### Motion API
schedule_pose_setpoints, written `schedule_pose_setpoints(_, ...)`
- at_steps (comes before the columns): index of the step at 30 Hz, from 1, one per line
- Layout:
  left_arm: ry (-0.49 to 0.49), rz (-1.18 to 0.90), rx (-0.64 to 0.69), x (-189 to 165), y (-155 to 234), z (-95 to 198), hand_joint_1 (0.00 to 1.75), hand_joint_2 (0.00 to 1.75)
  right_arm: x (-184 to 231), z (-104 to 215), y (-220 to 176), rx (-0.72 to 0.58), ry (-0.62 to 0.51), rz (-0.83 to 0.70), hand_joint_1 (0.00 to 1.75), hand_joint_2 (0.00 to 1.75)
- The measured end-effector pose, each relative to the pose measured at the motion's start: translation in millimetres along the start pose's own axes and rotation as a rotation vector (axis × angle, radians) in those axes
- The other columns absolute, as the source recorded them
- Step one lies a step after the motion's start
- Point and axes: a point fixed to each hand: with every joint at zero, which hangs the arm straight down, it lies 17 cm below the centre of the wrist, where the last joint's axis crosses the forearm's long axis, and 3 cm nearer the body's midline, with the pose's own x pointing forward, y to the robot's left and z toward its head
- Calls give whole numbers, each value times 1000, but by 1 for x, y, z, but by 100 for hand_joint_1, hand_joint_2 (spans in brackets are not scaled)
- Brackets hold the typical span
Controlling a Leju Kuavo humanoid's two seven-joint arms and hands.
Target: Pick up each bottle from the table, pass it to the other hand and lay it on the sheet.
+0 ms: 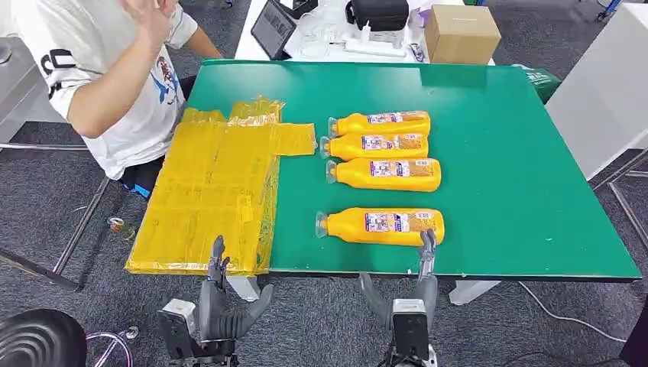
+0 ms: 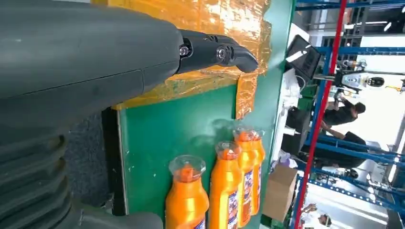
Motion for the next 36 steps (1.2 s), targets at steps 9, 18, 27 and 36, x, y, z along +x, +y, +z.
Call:
schedule_pose_setpoints(9,-63,-68,-26,11,-5,-6,0,175,-3,-16,6,101,-79,283,0,175)
schedule_pose_setpoints(18,-134,-97,-76,27,-18,-24,0,175,-24,-100,-7,201,-128,569,0,175)
schedule_pose_setpoints(27,-164,-135,-99,31,-24,-31,0,175,-43,-159,0,289,-116,692,0,175)
schedule_pose_setpoints(36,-165,-142,-102,30,-24,-32,0,175,-53,-163,0,307,-106,715,0,175)
